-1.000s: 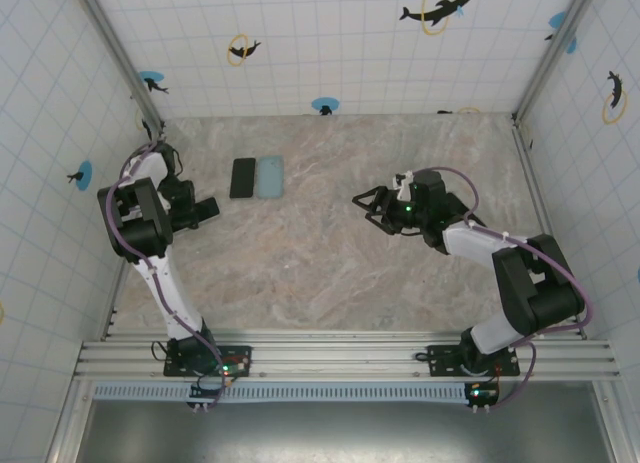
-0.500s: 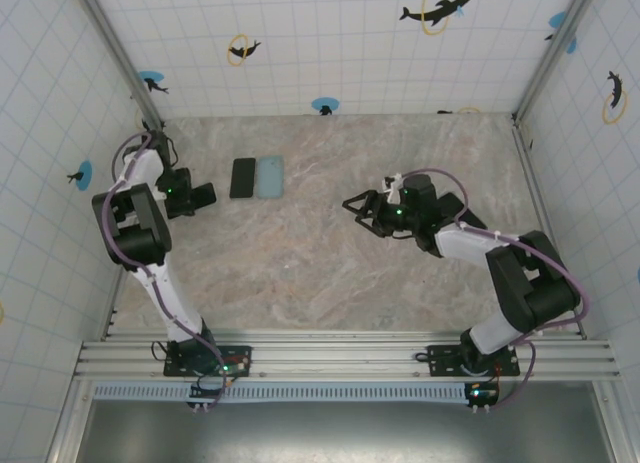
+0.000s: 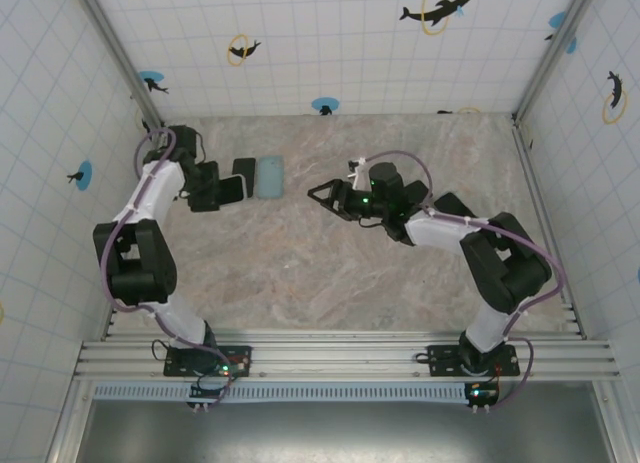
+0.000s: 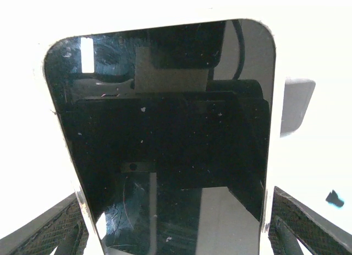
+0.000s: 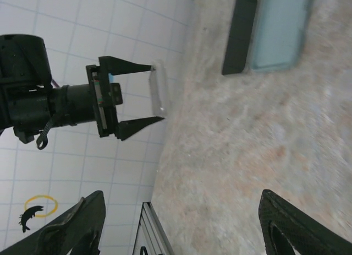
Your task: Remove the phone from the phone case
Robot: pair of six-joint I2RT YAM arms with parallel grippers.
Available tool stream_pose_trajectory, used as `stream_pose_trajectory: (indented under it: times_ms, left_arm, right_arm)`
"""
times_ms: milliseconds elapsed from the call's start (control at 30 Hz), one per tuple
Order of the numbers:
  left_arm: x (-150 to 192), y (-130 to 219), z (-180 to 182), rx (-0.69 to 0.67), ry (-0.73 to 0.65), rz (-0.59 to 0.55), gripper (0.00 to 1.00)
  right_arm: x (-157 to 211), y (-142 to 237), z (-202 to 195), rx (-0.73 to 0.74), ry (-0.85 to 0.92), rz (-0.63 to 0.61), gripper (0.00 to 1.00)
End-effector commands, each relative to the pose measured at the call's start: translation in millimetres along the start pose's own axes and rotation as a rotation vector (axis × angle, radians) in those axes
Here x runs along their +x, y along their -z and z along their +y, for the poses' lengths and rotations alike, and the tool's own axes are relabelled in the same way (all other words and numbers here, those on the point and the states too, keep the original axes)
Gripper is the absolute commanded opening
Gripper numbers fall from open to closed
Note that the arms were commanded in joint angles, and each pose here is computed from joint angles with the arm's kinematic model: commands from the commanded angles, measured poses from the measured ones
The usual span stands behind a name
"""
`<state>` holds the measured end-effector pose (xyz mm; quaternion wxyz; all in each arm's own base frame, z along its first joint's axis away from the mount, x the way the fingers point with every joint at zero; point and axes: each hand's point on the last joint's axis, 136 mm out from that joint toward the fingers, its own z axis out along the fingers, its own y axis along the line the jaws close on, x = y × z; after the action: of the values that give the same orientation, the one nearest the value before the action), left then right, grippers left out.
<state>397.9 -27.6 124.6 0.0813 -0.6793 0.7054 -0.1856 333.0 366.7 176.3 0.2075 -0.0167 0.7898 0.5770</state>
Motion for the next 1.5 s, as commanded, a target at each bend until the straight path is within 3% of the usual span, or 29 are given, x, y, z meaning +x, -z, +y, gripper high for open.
stream_pose_trajectory:
  times_ms: [0, 167, 433, 800, 1200, 1267, 1467]
  left_arm:
    - [37, 19, -12, 0.094, -0.016, 0.054, 0.62]
    - [88, 22, -9, 0.148, -0.058, 0.123, 0.62]
    - [129, 26, -4, 0.170, -0.103, 0.172, 0.62]
    - [151, 20, 0, 0.162, -0.139, 0.207, 0.62]
    - [159, 14, 4, 0.148, -0.153, 0.221, 0.62]
    - [157, 14, 6, 0.137, -0.152, 0.213, 0.65]
    - [159, 9, 9, 0.118, -0.161, 0.221, 0.92]
  right_arm:
    - [-12, -15, 11, -0.035, 0.071, -0.050, 0.72]
    - [-14, -28, 10, -0.039, 0.111, -0.084, 0.65]
    - [-19, -38, 17, -0.059, 0.181, -0.123, 0.55]
    - [-29, -57, 16, -0.047, 0.210, -0.115, 0.41]
    - [-33, -72, 15, -0.051, 0.209, -0.086, 0.15]
    - [-33, -72, 15, -0.050, 0.206, -0.083, 0.11]
    - [-38, -69, 23, -0.060, 0.206, -0.093, 0.02]
